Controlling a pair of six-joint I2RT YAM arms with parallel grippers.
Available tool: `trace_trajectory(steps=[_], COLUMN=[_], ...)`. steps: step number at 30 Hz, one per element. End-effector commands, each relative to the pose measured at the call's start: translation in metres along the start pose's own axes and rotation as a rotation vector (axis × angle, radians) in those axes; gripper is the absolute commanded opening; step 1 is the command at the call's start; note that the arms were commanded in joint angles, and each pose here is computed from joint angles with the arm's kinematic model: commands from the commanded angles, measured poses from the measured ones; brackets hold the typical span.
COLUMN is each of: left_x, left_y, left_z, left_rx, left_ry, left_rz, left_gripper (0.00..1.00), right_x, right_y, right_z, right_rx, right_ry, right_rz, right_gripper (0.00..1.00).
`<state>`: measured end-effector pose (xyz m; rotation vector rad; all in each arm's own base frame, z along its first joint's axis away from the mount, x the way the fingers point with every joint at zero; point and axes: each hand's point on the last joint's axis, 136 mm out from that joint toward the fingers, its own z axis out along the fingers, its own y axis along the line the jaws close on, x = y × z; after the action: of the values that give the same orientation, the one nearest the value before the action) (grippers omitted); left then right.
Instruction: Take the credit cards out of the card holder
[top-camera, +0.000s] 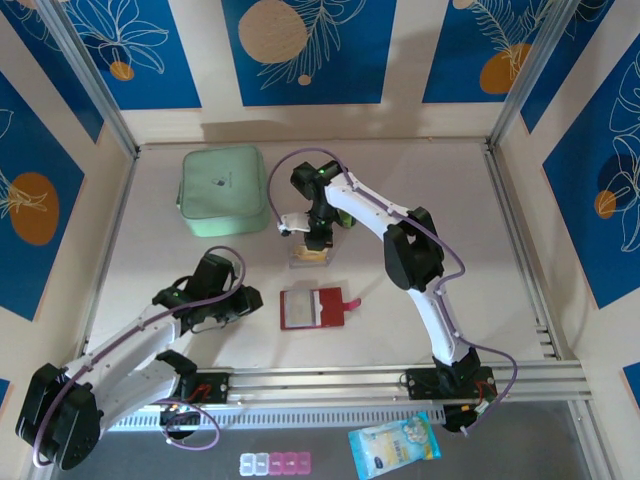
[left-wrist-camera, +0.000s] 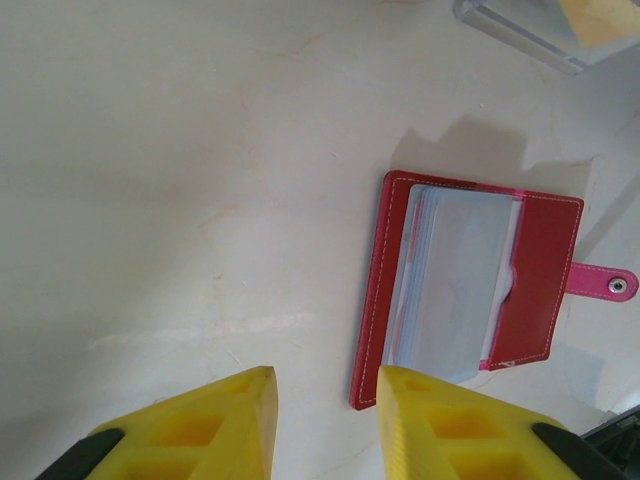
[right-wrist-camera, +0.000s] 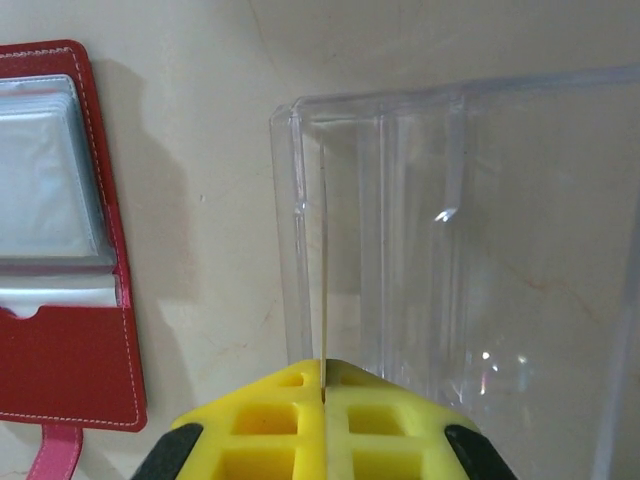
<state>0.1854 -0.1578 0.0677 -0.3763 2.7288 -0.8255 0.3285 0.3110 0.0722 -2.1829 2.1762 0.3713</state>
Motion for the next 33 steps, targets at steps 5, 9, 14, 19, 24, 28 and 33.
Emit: trace_trajectory(steps=[5, 9, 14, 19, 24, 28, 33], left_x=[0.006, 0.007, 0.006, 0.006, 0.005, 0.004, 0.004], left_y=[0.008, 0.009, 0.009, 0.009, 0.008, 0.007, 0.003], left_z=[0.000, 0.000, -0.001, -0.002, -0.002, -0.002, 0.000], left_rx=[-0.011, -0.009, -0.005, -0.004, -0.001, 0.001, 0.023], left_ry=[0.021, 0.020, 0.014, 0.009, 0.002, 0.001, 0.004], left_rz=[-0.018, -0.022, -0.022, -0.022, -0.022, -0.024, -0.025], left_gripper=[0.32, 0.32, 0.32, 0.32, 0.32, 0.32, 0.32], right_x=[-0.003, -0.004, -0.008, -0.013, -0.016, -0.016, -0.021], right_y=[0.012, 0.010, 0.007, 0.000, -0.009, -0.022, -0.021], right_z=[0.018, 0.019, 0.007, -0.012, -0.030, -0.037, -0.046], right_rx=[-0.090, -0.090, -0.066, -0.015, 0.056, 0.137, 0.160], right_ry=[-0.013, -0.016, -0.038, -0.072, -0.091, -0.083, -0.123], right_rz=[-0.010, -0.005, -0.001, 0.002, 0.002, 0.013, 0.039], right_gripper=[0.12, 0.15, 0.18, 0.20, 0.21, 0.20, 0.18])
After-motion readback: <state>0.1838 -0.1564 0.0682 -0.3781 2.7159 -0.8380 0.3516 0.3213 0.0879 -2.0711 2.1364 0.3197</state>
